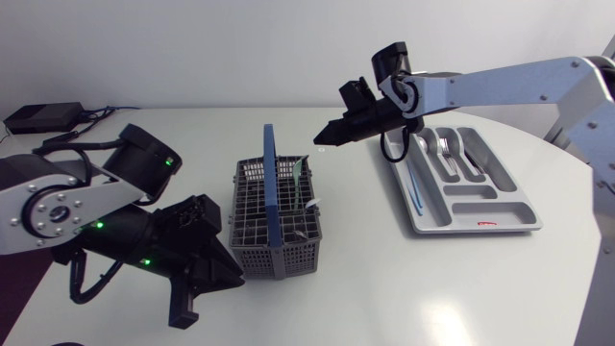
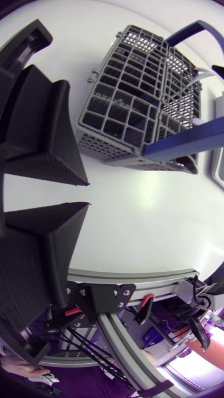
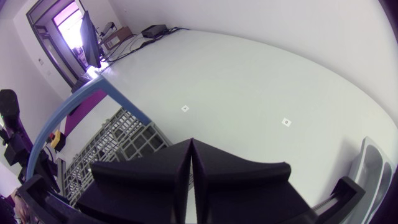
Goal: Unload the cutlery basket into the drawer organizer.
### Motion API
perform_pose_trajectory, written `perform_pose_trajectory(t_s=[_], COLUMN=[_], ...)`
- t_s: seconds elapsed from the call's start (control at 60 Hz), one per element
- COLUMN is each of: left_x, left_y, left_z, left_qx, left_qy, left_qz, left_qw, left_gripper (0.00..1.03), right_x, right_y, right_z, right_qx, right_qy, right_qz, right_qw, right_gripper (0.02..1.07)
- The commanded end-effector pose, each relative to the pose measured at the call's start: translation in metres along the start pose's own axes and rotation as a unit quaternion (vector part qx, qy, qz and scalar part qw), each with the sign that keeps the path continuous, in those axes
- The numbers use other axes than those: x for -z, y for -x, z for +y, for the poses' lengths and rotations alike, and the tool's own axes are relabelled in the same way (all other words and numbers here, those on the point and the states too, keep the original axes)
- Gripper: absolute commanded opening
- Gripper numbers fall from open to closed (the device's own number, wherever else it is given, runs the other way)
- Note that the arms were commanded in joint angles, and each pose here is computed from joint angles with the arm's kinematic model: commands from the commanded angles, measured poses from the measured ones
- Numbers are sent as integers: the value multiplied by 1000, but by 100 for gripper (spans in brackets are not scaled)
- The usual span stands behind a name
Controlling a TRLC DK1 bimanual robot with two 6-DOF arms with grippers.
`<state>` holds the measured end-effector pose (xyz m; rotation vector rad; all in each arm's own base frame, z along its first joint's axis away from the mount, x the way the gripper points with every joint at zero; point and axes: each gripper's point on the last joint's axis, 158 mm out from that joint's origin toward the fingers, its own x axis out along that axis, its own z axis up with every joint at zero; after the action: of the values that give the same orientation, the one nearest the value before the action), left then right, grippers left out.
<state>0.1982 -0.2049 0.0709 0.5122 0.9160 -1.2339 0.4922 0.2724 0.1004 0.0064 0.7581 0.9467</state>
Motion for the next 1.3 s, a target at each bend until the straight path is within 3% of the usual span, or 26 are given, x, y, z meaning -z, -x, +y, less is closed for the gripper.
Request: perform_pose_trajectory(t_s=[0.0, 0.2, 0.45, 1.0, 1.283], left_x=[20, 24, 22, 29, 9], left_y=[-20, -31, -25, 4, 14], left_z=[1, 27, 70, 171, 223], left_qx=[20, -4, -60, -150, -184], left_qy=[3, 15, 30, 57, 66], left_qz=[31, 30, 0, -28, -56], left_qw=[999, 999, 998, 987, 979], left_gripper=[22, 22, 22, 22, 23], right_x=[9, 15, 15, 85, 107], right_y=[-21, -51, -62, 6, 29], right_z=[-7, 1, 16, 54, 70], right_qx=[-6, -28, -85, -86, -63], right_qy=[-23, -19, -23, -14, -5], right_qz=[21, 44, 66, 111, 111], right_qw=[999, 998, 994, 990, 992], right_gripper=[10, 10, 9, 9, 8])
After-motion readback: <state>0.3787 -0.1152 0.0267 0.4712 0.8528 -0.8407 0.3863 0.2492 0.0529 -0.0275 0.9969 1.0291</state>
